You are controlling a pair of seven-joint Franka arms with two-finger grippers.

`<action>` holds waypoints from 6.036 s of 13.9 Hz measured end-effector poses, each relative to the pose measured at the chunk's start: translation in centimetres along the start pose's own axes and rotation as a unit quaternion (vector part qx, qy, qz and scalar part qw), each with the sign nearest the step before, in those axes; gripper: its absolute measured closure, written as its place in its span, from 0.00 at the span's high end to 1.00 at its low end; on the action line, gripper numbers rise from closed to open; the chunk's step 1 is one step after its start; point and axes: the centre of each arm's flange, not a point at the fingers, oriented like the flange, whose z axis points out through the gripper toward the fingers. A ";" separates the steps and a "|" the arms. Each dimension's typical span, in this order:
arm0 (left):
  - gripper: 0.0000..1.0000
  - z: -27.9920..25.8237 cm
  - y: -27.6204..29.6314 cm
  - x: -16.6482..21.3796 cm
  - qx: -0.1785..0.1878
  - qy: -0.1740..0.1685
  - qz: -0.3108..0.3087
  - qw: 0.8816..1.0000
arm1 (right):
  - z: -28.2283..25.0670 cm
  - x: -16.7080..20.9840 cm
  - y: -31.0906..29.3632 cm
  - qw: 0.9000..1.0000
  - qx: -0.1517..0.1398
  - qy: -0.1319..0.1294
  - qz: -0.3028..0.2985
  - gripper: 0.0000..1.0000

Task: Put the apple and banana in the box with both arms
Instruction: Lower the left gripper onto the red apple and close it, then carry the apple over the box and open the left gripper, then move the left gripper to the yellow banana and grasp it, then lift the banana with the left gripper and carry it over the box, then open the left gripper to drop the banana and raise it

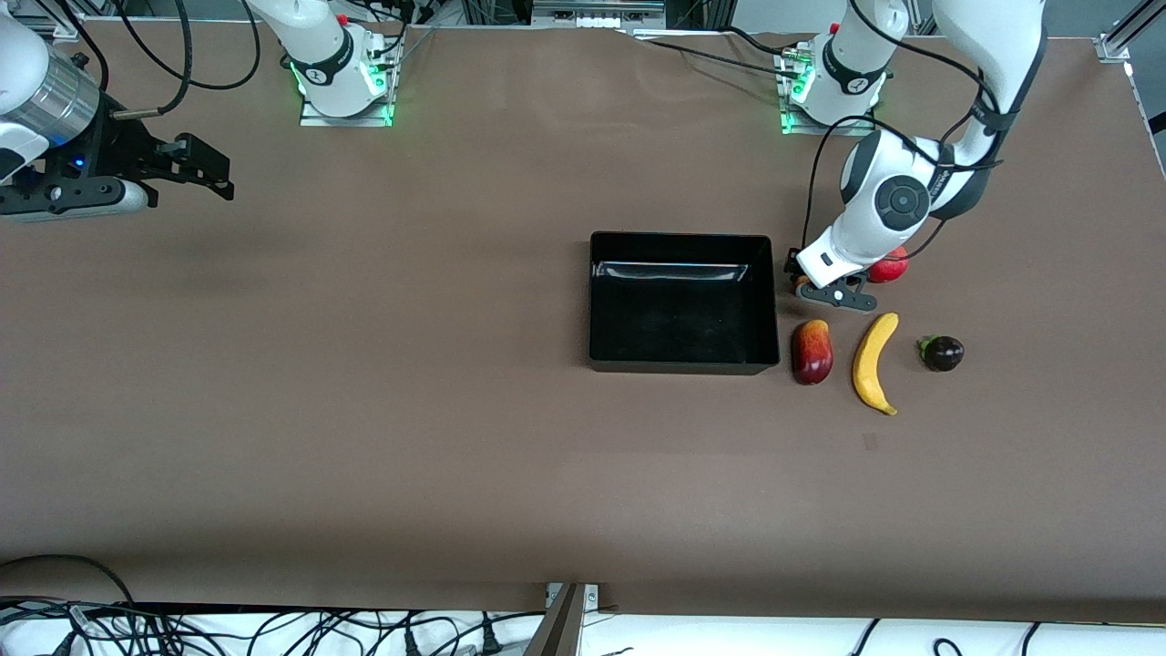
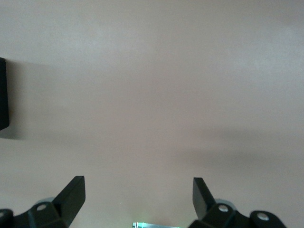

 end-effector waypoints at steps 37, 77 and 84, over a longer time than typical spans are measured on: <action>1.00 1.8 -11.1 11.9 -0.019 -0.013 0.064 0.998 | -0.5 1.8 1.1 1.000 -0.021 0.021 0.008 1.00; 1.00 -19.7 16.4 15.0 -0.008 0.010 -0.059 0.998 | -0.3 2.1 1.2 0.999 -0.021 0.021 0.009 1.00; 1.00 -33.3 0.4 10.5 0.009 0.018 -0.021 1.000 | -0.3 2.1 1.3 0.999 -0.021 0.022 0.010 1.00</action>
